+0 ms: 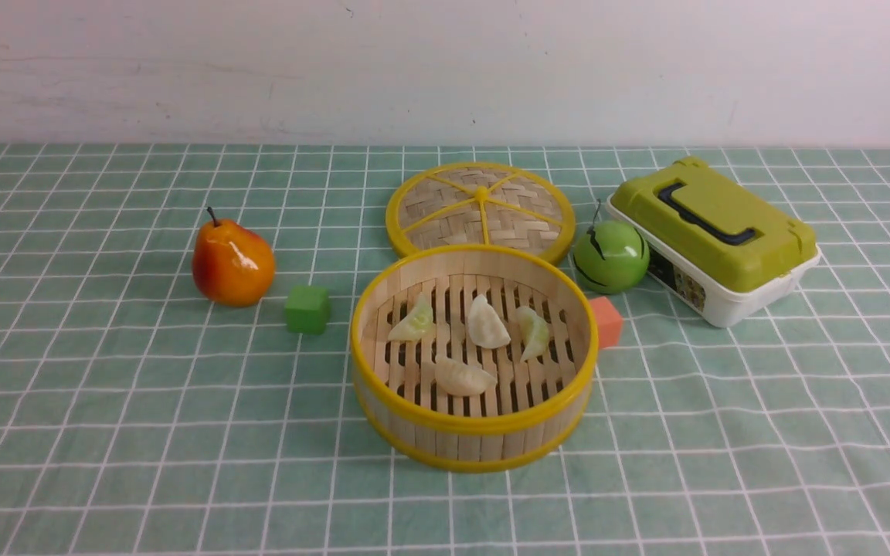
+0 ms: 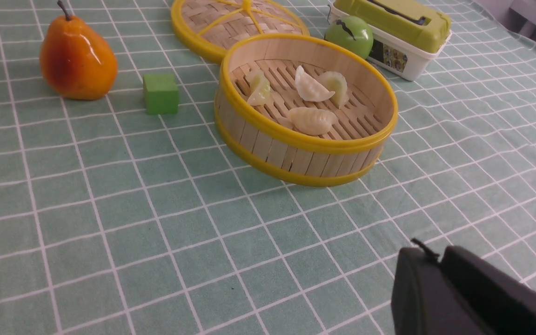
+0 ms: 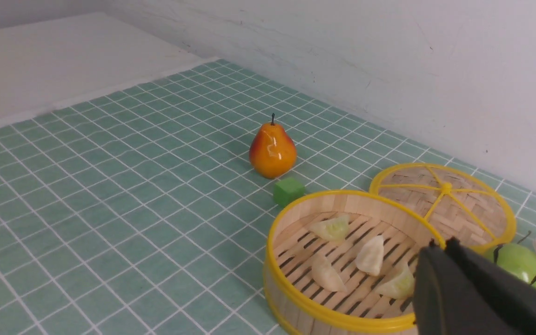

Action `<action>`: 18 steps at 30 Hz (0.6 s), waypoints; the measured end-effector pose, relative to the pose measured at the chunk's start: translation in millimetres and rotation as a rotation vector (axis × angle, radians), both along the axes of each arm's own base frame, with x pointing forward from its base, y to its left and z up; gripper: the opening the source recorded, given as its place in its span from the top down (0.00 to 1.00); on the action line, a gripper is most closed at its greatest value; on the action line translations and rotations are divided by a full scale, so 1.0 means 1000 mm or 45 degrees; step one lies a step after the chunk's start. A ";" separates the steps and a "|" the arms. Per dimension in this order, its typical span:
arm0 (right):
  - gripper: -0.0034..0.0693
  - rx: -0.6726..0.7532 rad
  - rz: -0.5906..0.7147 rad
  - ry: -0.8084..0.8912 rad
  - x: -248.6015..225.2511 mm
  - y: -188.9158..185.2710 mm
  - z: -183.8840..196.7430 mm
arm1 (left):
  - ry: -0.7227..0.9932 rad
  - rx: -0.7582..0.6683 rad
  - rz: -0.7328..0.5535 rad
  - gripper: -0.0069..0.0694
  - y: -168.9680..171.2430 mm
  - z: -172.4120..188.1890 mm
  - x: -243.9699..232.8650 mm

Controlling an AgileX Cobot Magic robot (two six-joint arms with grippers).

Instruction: Put the dumplings into the steamer on the table with the blue tablecloth.

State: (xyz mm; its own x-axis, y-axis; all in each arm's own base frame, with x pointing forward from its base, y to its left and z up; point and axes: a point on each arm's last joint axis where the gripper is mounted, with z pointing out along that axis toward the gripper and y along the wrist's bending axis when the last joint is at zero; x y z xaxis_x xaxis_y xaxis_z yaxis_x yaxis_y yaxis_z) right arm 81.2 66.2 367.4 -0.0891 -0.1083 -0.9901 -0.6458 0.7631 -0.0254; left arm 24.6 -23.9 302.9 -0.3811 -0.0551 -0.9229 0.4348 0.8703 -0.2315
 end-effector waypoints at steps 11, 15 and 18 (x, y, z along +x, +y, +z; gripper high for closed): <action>0.98 0.229 -0.663 -0.048 -0.010 -0.052 -0.119 | 0.000 0.000 0.000 0.82 0.000 0.000 0.000; 0.98 0.213 -0.864 0.047 -0.018 -0.063 -0.152 | 0.000 0.000 0.000 0.81 0.000 0.000 0.000; 0.98 0.186 -0.945 0.122 -0.024 -0.067 -0.175 | 0.001 0.001 0.000 0.81 0.000 0.000 0.000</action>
State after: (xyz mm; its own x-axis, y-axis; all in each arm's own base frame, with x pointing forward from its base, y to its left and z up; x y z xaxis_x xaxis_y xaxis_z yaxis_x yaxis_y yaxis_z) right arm 57.4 -1.0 192.5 -0.1735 0.1452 -0.9741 0.0439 0.9892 0.1396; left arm 24.6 -23.9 302.8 -0.3818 -0.0547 -0.9226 0.4348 0.8703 -0.2315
